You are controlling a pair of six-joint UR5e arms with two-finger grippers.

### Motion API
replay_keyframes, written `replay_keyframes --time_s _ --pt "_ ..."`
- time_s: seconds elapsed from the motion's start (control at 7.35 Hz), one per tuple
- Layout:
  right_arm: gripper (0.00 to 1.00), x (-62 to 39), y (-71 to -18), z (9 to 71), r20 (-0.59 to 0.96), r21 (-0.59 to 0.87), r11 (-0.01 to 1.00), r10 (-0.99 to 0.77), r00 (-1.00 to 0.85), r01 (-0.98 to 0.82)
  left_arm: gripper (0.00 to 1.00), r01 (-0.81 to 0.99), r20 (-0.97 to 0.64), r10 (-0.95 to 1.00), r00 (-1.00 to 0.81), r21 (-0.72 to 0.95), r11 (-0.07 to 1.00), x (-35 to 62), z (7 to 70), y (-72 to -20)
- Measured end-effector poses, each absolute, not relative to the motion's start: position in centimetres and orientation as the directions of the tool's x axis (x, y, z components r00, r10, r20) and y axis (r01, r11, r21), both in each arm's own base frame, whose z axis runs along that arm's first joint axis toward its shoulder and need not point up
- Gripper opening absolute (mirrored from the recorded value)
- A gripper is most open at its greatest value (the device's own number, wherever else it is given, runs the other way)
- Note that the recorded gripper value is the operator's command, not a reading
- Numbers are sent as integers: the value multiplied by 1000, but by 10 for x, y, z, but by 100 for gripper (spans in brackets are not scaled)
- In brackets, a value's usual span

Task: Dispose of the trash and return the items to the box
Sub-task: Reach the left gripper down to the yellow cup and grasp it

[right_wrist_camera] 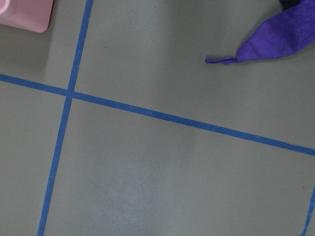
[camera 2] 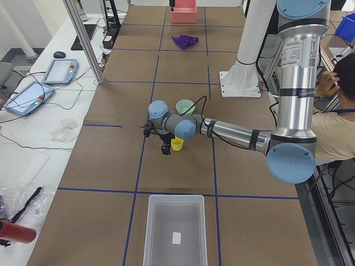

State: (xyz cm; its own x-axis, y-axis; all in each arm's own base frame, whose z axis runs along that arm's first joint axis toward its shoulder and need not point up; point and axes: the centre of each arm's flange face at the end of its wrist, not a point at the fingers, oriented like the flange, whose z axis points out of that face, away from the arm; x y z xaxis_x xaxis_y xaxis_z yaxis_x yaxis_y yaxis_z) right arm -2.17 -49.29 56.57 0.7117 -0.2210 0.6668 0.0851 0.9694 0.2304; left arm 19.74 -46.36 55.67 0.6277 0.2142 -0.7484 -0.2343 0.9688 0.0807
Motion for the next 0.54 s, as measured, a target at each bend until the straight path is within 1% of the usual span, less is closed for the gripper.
replay_keyframes --time_s 0.27,0.41,0.54 --pt "100 -22 -492 566 669 230 969 -221 709 86 81 -258 -744 236 625 88 962 211 560 -460" --pt "100 -22 -492 566 669 230 969 -222 709 86 60 -265 -744 246 621 96 960 214 561 -460" --pt "100 -22 -492 567 669 231 969 -223 709 87 28 -271 -745 253 618 100 957 218 564 -460"
